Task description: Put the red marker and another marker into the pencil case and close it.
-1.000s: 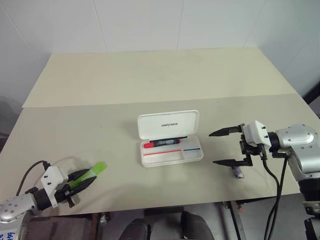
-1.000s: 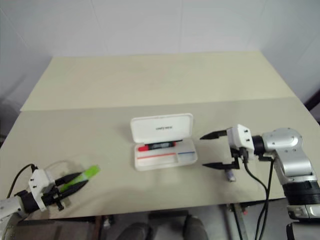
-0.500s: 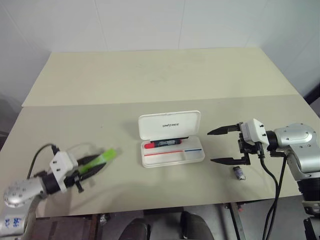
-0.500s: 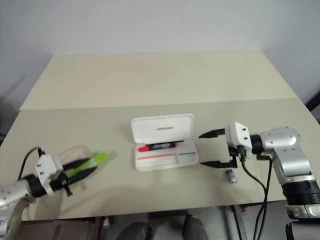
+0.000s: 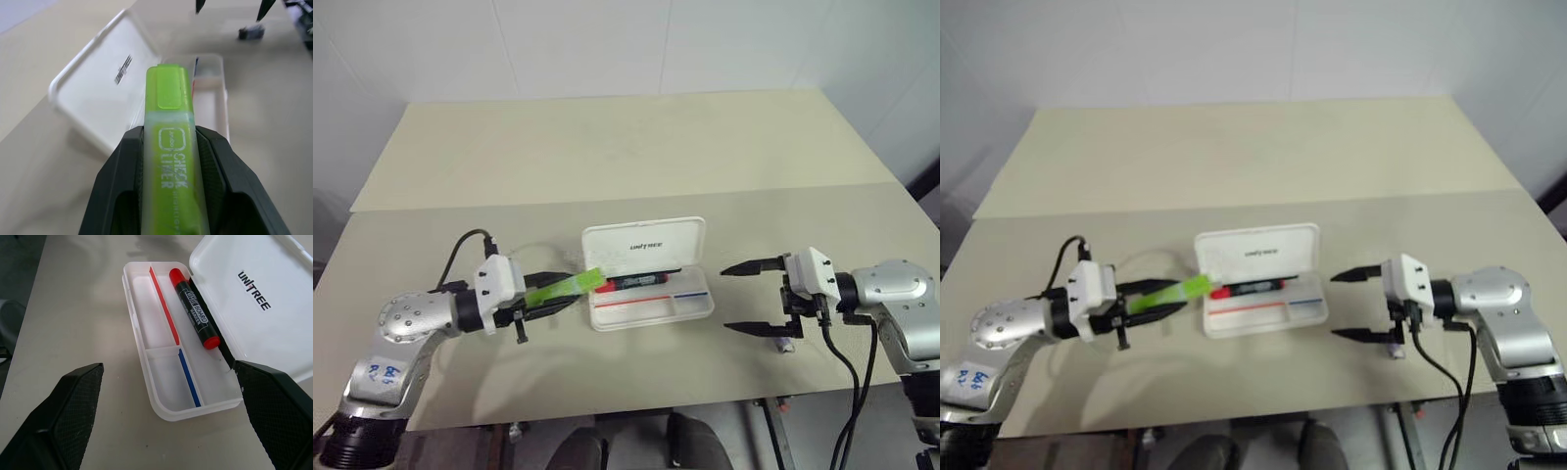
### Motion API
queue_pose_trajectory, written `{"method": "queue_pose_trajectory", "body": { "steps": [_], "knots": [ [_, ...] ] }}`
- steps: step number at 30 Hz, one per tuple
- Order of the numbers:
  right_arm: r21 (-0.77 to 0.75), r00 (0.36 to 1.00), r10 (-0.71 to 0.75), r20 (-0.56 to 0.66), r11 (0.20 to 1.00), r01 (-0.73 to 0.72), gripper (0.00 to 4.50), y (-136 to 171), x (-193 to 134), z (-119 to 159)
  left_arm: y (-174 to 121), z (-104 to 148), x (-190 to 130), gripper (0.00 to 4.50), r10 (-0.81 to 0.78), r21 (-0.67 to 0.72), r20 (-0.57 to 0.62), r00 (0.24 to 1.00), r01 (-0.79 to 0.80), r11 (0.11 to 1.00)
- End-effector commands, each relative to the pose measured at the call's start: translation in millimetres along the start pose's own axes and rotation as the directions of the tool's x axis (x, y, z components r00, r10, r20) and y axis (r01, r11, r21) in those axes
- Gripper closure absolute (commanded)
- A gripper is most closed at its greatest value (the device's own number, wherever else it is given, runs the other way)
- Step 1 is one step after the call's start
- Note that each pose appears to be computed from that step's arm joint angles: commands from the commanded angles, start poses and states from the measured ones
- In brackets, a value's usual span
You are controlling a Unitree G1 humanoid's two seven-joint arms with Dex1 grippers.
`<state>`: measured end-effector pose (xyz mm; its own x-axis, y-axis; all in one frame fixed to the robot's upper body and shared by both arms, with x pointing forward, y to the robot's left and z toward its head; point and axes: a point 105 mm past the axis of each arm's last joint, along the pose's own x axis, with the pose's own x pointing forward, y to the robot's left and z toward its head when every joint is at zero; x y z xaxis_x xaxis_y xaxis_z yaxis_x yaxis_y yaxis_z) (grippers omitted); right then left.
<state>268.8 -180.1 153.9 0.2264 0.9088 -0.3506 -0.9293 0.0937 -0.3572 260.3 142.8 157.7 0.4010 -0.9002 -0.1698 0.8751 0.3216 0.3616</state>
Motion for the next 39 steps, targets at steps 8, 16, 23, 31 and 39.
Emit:
{"method": "queue_pose_trajectory", "body": {
  "steps": [8,16,23,31,39],
  "knots": [
    [-0.026,0.996,-0.094,0.004,0.995,0.094,0.00,4.0,-11.3,12.5,-11.0,1.1,48.6,3.38,-0.064,-0.008,0.031,0.997,0.065,0.998],
    [-0.020,0.993,-0.122,0.004,0.992,0.122,0.00,7.4,-9.5,16.2,-18.0,-12.4,77.8,3.38,-0.080,-0.047,0.014,0.997,0.080,0.996],
    [-0.017,0.990,-0.143,0.007,0.990,0.143,0.00,8.9,-9.9,14.5,-21.0,-13.0,90.0,3.38,-0.089,-0.060,0.015,0.996,0.090,0.994],
    [-0.013,0.987,-0.160,0.012,0.987,0.160,0.00,11.3,-9.2,10.9,-21.4,-12.7,90.4,3.38,-0.115,-0.057,-0.003,0.993,0.115,0.992],
    [-0.014,0.985,-0.171,0.018,0.985,0.171,0.00,12.2,-8.0,9.9,-26.1,-13.3,91.8,1.37,-0.152,-0.082,-0.016,0.988,0.151,0.985]
  ]
}}
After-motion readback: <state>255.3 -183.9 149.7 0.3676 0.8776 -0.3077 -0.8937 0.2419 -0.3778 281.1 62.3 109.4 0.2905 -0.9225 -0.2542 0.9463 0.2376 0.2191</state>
